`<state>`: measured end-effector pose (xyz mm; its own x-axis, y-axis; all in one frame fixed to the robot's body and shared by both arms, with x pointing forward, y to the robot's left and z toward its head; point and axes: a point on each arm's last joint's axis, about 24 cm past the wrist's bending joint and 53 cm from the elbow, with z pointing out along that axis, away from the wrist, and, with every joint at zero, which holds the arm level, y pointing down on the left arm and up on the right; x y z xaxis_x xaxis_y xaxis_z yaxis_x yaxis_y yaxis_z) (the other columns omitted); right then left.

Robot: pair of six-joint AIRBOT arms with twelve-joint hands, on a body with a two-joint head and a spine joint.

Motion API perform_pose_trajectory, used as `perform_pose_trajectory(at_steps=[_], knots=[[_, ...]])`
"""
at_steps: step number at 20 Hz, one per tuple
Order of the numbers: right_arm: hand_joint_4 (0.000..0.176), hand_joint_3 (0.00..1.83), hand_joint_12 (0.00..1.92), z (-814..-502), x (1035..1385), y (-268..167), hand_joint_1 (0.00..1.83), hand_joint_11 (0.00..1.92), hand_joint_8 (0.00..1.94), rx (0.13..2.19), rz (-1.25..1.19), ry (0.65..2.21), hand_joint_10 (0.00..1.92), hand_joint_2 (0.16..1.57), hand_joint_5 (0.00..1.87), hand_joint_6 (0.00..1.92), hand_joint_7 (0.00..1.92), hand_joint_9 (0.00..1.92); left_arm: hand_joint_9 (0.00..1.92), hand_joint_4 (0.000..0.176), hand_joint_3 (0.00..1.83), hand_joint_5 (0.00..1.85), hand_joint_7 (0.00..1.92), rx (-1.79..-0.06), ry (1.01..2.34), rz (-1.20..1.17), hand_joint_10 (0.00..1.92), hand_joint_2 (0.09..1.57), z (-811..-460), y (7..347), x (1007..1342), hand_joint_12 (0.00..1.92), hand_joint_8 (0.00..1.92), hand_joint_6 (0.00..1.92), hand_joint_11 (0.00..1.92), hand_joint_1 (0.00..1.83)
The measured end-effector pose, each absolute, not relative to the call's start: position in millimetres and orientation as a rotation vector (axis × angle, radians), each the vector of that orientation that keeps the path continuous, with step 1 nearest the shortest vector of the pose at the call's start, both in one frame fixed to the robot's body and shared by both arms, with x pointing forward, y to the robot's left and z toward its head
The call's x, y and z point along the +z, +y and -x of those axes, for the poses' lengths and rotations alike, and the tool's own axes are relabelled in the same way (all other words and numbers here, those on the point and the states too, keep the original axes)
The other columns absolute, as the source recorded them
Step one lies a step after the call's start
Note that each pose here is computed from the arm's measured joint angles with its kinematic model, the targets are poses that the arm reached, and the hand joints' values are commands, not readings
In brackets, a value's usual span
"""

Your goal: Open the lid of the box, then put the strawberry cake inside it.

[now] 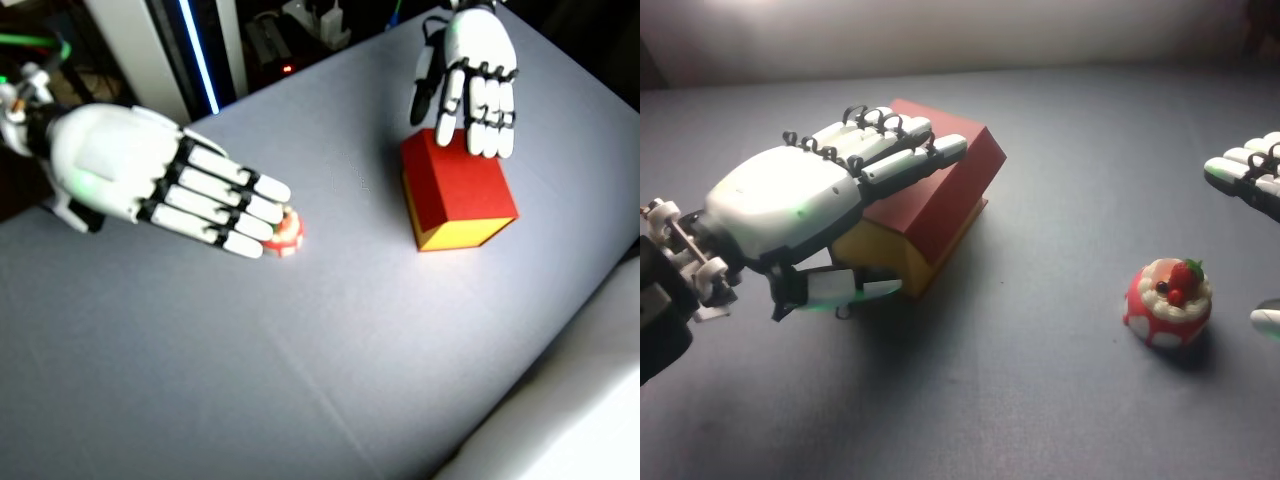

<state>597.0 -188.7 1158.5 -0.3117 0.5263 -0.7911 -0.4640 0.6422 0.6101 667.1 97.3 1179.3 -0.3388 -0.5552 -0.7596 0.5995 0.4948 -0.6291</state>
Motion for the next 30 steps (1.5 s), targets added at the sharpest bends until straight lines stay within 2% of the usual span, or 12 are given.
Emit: perform_pose_trajectory(at_steps=[4, 6, 10, 13, 15, 18, 23, 24, 25, 27, 28, 30], knots=[[0.0, 0.0, 0.0, -597, 1158, -188, 0.54, 0.0, 0.0, 0.986, -0.053, 1.612, 0.0, 1.24, 0.0, 0.0, 0.0, 0.0, 0.0, 0.168, 0.0, 0.0, 0.0, -1.165, 1.499, -0.026, 0.0, 1.14, -677, 93, 1184, 0.0, 0.0, 0.0, 0.0, 1.04], [0.0, 0.0, 0.0, -596, 1157, -187, 0.54, 0.0, 0.0, 0.99, -0.055, 1.614, 0.0, 1.24, 0.0, 0.0, 0.0, 0.0, 0.0, 0.133, 0.0, 0.0, 0.0, -1.167, 1.501, -0.02, 0.0, 1.11, -682, 89, 1183, 0.0, 0.0, 0.0, 0.0, 1.08], [0.0, 0.0, 0.0, -596, 1155, -187, 0.52, 0.0, 0.0, 0.988, -0.055, 1.618, 0.0, 1.25, 0.0, 0.0, 0.0, 0.0, 0.0, 0.125, 0.01, 0.0, 0.0, -1.161, 1.514, -0.013, 0.0, 1.16, -689, 84, 1181, 0.0, 0.0, 0.0, 0.0, 0.96], [0.0, 0.0, 0.0, -596, 1155, -187, 0.49, 0.0, 0.0, 0.989, -0.055, 1.618, 0.0, 1.25, 0.0, 0.0, 0.0, 0.0, 0.0, 0.136, 0.01, 0.0, 0.0, -1.168, 1.51, 0.013, 0.0, 1.17, -692, 84, 1182, 0.0, 0.0, 0.0, 0.0, 0.95], [0.0, 0.0, 0.0, -596, 1155, -187, 0.53, 0.0, 0.0, 0.989, -0.055, 1.618, 0.0, 1.25, 0.0, 0.0, 0.0, 0.0, 0.0, 0.174, 0.03, 0.0, 0.0, -1.172, 1.501, 0.028, 0.0, 1.21, -693, 85, 1184, 0.0, 0.0, 0.0, 0.0, 0.84], [0.0, 0.0, 0.0, -596, 1155, -187, 0.5, 0.0, 0.0, 0.989, -0.055, 1.618, 0.0, 1.25, 0.0, 0.0, 0.0, 0.0, 0.0, 0.136, 0.02, 0.0, 0.0, -1.186, 1.464, 0.052, 0.0, 1.24, -694, 89, 1192, 0.0, 0.0, 0.0, 0.0, 0.81], [0.0, 0.0, 0.0, -596, 1155, -187, 0.48, 0.0, 0.0, 0.99, -0.059, 1.618, 0.0, 1.26, 0.0, 0.0, 0.0, 0.0, 0.0, 0.172, 0.02, 0.0, 0.0, -1.207, 1.399, 0.097, 0.0, 1.27, -696, 98, 1205, 0.0, 0.0, 0.0, 0.0, 0.8], [0.0, 0.0, 0.0, -596, 1155, -187, 0.5, 0.0, 0.0, 0.989, -0.059, 1.618, 0.0, 1.26, 0.0, 0.0, 0.0, 0.0, 0.0, 0.172, 0.01, 0.0, 0.0, -1.212, 1.385, 0.107, 0.0, 1.27, -696, 100, 1208, 0.0, 0.0, 0.0, 0.0, 0.78], [0.0, 0.0, 0.0, -596, 1155, -188, 0.52, 0.0, 0.0, 0.989, -0.061, 1.618, 0.0, 1.26, 0.0, 0.0, 0.0, 0.0, 0.0, 0.148, 0.02, 0.0, 0.0, -1.212, 1.378, 0.118, 0.0, 1.28, -697, 103, 1209, 0.0, 0.0, 0.0, 0.0, 0.73], [0.0, 0.0, 0.0, -596, 1154, -188, 0.48, 0.0, 0.0, 0.99, -0.064, 1.618, 0.0, 1.26, 0.0, 0.0, 0.0, 0.0, 0.0, 0.16, 0.02, 0.0, 0.0, -1.211, 1.355, 0.138, 0.0, 1.31, -698, 110, 1213, 0.0, 0.0, 0.0, 0.0, 0.66], [0.0, 0.0, 0.0, -596, 1153, -188, 0.48, 0.0, 0.0, 0.988, -0.064, 1.622, 0.0, 1.26, 0.0, 0.0, 0.0, 0.0, 0.0, 0.148, 0.02, 0.0, 0.0, -1.213, 1.339, 0.146, 0.0, 1.32, -698, 114, 1216, 0.0, 0.0, 0.0, 0.0, 0.67], [0.0, 0.0, 0.0, -596, 1152, -188, 0.5, 0.0, 0.0, 0.988, -0.069, 1.623, 0.0, 1.25, 0.0, 0.0, 0.0, 0.0, 0.0, 0.172, 0.01, 0.0, 0.0, -1.216, 1.314, 0.183, 0.0, 1.32, -700, 122, 1220, 0.0, 0.0, 0.0, 0.0, 0.61]])
